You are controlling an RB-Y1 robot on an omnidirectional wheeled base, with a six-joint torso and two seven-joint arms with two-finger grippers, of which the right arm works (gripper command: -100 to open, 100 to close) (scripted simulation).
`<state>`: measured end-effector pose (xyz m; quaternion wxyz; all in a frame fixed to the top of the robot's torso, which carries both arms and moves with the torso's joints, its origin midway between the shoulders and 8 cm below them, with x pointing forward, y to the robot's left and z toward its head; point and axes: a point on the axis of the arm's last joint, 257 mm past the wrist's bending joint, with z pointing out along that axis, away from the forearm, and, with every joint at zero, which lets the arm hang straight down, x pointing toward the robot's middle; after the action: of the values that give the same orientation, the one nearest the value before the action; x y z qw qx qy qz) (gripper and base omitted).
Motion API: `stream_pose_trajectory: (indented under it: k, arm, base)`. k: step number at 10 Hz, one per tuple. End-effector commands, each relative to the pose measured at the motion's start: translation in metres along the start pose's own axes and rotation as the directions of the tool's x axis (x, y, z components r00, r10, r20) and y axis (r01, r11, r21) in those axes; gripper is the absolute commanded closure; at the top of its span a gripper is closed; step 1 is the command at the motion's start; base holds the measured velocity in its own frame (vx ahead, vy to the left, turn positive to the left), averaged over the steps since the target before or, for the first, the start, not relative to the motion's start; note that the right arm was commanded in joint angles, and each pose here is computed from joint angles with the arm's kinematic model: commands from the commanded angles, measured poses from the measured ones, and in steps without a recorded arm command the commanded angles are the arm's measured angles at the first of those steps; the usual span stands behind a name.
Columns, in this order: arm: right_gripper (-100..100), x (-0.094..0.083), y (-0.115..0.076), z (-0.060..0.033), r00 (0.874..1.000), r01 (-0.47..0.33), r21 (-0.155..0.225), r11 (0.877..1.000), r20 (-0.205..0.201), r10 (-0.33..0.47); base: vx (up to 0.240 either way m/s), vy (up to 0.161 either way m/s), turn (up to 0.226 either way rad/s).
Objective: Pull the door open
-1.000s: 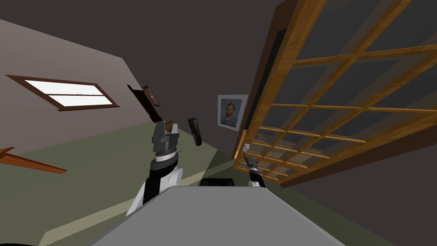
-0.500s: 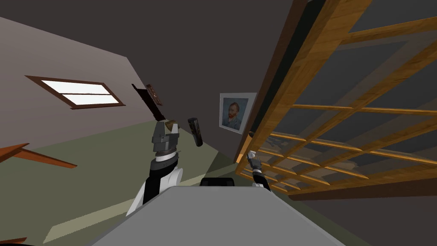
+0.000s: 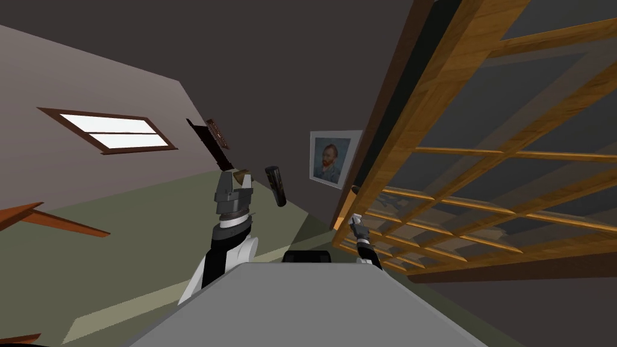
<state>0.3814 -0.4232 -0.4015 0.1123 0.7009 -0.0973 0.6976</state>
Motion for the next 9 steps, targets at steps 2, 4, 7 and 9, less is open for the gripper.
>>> stream_pose_trajectory:
  k: [2, 4, 7, 9]
  arm:
    - [100, 0.001, -0.001, 0.0002, 1.000, -0.002, 0.000, 1.000, -0.003, 0.002]
    - [100, 0.001, -0.002, -0.0052, 1.000, -0.003, 0.032, 0.999, -0.003, 0.003]
    - [100, 0.002, -0.004, -0.0132, 1.000, -0.009, 0.080, 0.997, -0.005, 0.010]
    - [100, 0.002, -0.006, -0.0218, 1.000, -0.017, 0.126, 0.992, -0.004, 0.018]
  base:
    - [0.000, 0.000, 0.000]
    - [-0.146, -0.034, 0.116]
    - [-0.215, -0.015, 0.101]
    - [-0.273, -0.022, 0.140]
